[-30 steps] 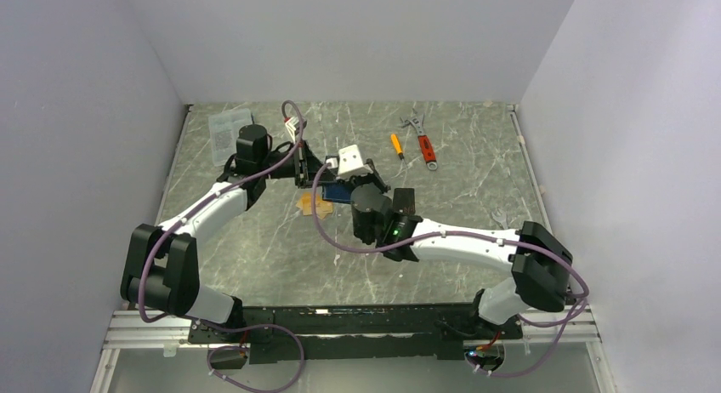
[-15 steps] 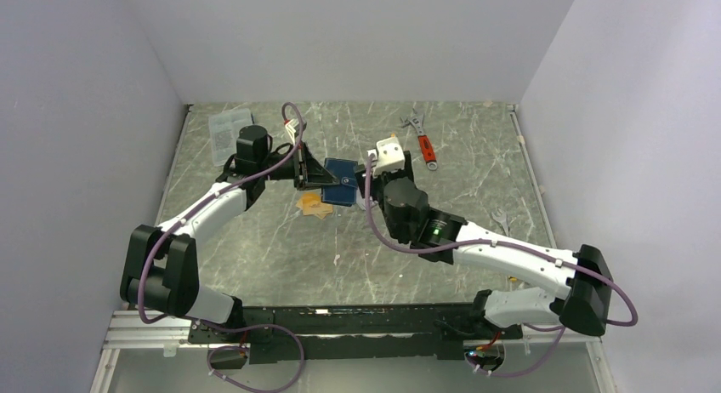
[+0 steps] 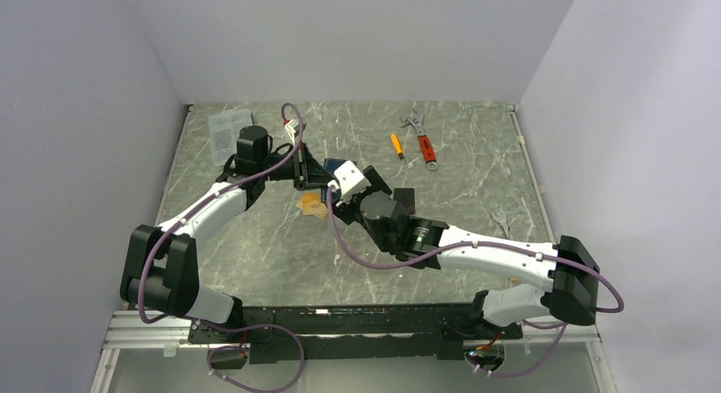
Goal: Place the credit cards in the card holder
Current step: Open the card holder at the center of the board.
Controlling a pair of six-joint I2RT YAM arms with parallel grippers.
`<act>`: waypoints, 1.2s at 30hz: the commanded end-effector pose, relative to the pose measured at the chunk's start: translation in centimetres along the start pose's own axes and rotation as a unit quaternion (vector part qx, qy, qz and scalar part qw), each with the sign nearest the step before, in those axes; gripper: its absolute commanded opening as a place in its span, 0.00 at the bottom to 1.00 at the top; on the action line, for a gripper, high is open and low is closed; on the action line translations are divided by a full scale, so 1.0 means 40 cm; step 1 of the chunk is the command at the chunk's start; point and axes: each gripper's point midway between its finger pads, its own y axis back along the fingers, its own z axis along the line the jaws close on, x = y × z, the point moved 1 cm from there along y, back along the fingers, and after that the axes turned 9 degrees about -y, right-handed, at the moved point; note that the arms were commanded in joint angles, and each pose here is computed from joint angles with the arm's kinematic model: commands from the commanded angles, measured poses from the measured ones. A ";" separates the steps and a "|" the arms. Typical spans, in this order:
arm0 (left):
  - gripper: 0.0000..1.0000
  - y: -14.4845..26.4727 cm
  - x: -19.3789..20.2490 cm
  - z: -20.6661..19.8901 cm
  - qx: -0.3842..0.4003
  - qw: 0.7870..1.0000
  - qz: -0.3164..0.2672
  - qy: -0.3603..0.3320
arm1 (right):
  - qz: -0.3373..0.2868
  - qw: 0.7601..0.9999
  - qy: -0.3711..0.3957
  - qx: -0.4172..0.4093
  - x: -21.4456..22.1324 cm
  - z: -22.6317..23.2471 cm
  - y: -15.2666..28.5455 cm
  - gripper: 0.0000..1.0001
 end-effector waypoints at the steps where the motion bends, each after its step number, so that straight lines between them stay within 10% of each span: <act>1: 0.00 0.009 -0.019 -0.044 0.014 0.999 -0.008 -0.034 | -0.012 1.000 0.022 -0.009 -0.039 0.016 -0.008 0.74; 20: 0.00 0.010 -0.015 -0.064 0.030 0.999 -0.006 -0.038 | -0.021 0.987 0.092 0.130 -0.024 -0.035 -0.087 0.00; 36: 0.00 0.008 -0.011 -0.054 0.024 0.999 -0.005 -0.036 | -0.053 0.975 -0.062 0.207 -0.052 -0.139 -0.073 0.00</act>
